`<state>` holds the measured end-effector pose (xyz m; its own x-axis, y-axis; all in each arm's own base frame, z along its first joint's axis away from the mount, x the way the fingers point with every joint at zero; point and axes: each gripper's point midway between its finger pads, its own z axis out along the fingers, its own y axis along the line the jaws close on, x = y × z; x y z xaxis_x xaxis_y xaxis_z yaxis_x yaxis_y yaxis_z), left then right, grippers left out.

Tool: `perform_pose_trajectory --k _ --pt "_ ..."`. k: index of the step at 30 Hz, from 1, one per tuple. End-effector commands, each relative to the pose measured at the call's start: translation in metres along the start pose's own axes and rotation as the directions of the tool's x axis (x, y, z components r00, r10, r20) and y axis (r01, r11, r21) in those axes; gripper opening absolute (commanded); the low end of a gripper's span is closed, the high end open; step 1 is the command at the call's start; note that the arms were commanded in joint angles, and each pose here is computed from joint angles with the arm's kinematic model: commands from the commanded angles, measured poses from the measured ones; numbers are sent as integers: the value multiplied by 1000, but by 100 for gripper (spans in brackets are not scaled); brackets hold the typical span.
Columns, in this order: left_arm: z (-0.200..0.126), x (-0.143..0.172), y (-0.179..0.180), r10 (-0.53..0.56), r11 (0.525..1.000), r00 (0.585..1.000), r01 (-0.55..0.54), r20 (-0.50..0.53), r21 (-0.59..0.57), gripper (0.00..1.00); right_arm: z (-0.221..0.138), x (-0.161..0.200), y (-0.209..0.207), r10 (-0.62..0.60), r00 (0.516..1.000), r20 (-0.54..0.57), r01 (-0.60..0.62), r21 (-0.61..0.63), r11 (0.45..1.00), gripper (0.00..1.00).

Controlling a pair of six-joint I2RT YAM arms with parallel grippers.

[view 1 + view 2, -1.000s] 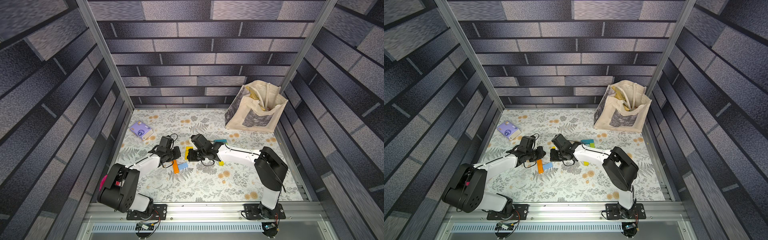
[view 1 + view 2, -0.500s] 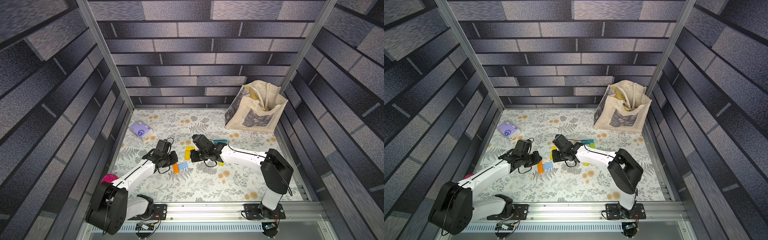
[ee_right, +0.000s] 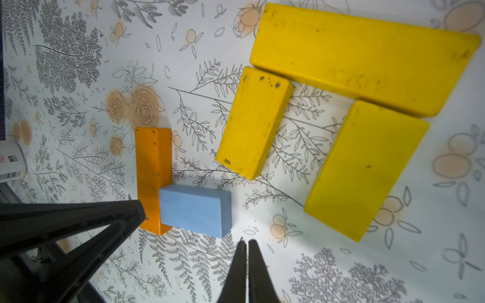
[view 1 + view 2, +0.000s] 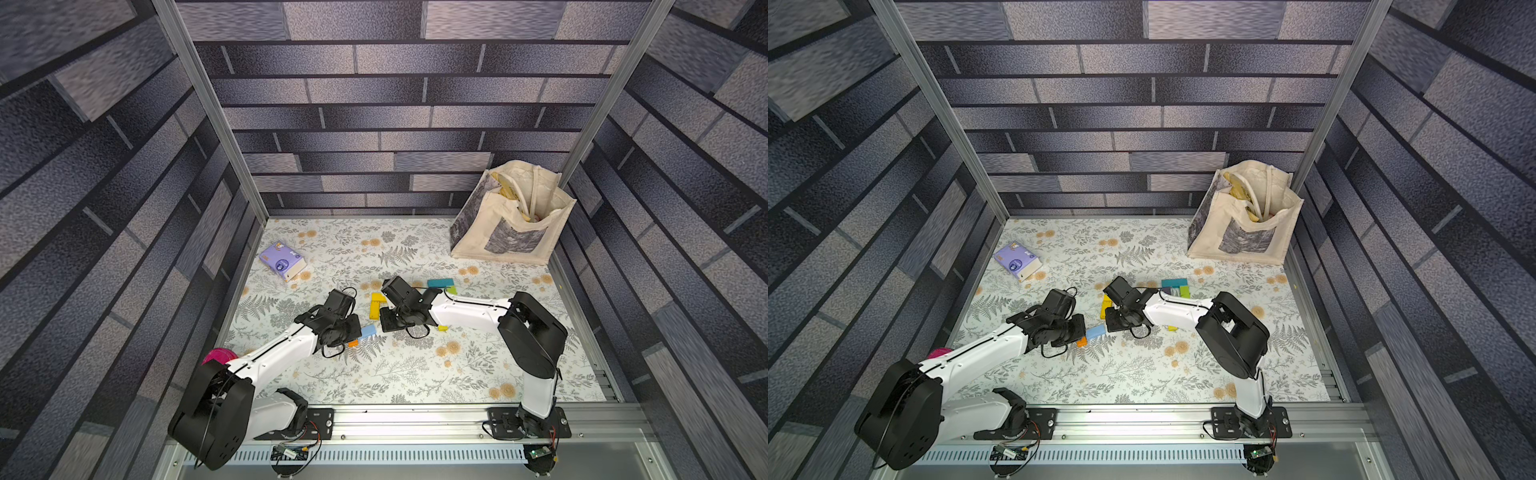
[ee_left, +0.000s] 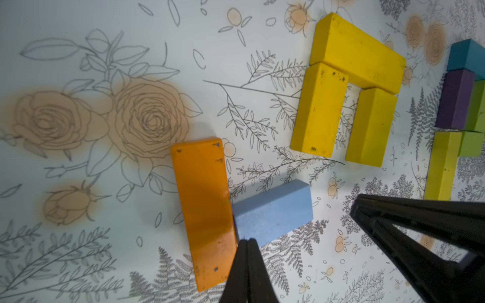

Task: Assemble the letter p with building blocks
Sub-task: Assemble the building block at the center of the board.

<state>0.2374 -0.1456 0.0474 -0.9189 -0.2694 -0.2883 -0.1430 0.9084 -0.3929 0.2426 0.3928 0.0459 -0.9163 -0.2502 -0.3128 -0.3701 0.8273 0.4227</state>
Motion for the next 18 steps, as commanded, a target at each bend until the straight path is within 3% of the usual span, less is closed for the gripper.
perform_pose_trajectory --k 1,18 --pt "3 9 13 -22 998 1000 22 -14 -61 6 7 1 9 9 1000 -9 -9 -35 999 8" --pt "22 11 12 -22 998 999 19 -45 -65 5 26 6 10 47 998 -50 -50 -55 997 6"
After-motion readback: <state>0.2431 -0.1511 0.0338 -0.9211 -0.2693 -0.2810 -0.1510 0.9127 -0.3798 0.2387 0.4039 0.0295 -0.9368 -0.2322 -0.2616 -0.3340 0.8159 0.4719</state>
